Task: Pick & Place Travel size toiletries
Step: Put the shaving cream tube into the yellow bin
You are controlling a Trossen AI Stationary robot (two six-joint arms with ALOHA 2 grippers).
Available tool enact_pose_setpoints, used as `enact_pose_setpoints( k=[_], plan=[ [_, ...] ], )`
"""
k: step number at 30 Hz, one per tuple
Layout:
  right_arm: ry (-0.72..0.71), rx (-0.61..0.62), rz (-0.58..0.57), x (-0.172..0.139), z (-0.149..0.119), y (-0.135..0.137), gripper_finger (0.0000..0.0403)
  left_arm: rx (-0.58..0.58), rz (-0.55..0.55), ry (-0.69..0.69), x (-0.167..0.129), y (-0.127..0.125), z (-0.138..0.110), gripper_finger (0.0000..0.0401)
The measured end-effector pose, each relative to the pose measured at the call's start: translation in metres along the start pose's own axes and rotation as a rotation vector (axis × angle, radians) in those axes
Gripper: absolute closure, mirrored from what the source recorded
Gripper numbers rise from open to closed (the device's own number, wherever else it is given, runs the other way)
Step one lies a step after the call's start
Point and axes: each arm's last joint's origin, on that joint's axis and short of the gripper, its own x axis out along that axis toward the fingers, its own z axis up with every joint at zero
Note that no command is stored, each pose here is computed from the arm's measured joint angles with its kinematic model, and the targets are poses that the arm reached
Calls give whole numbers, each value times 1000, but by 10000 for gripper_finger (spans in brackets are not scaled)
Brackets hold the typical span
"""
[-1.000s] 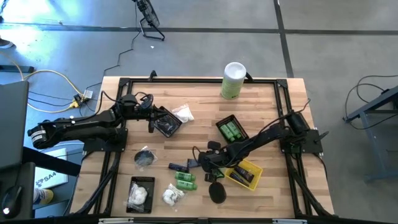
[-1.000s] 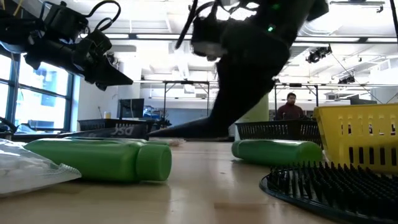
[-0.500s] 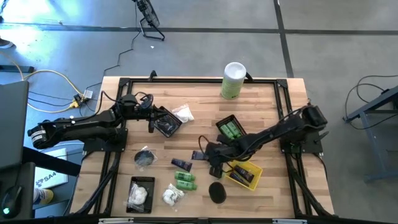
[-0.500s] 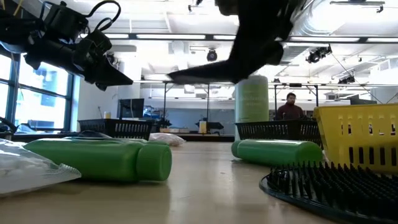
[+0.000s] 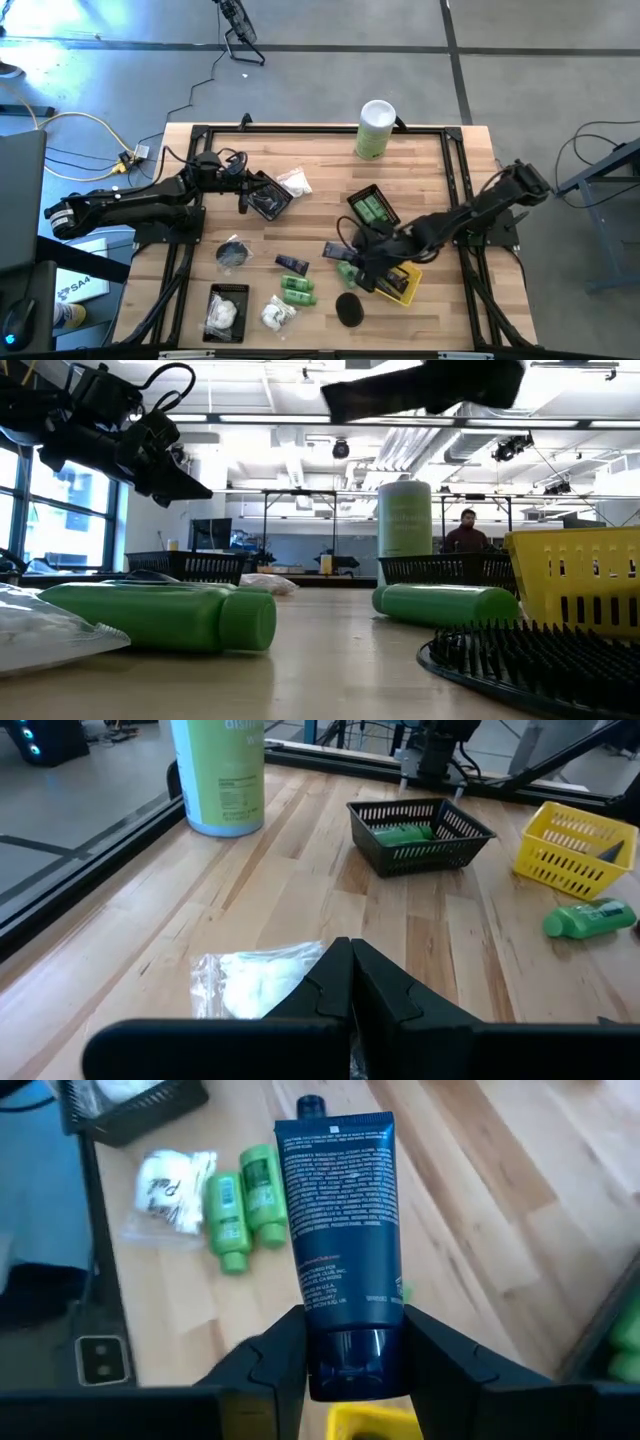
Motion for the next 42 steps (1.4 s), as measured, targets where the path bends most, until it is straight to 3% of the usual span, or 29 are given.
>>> enact_pose_setpoints(
  k=[21,34,42],
  plan=[
    [-34,198,-80,-37,-74,35,270,-4,0,4,0,0,0,401],
    [-83,272,-121,-48,-94,37,270,-4,0,4,0,0,0,401],
    [-80,264,-154,-38,-100,40,270,-4,0,4,0,0,0,401]
  ],
)
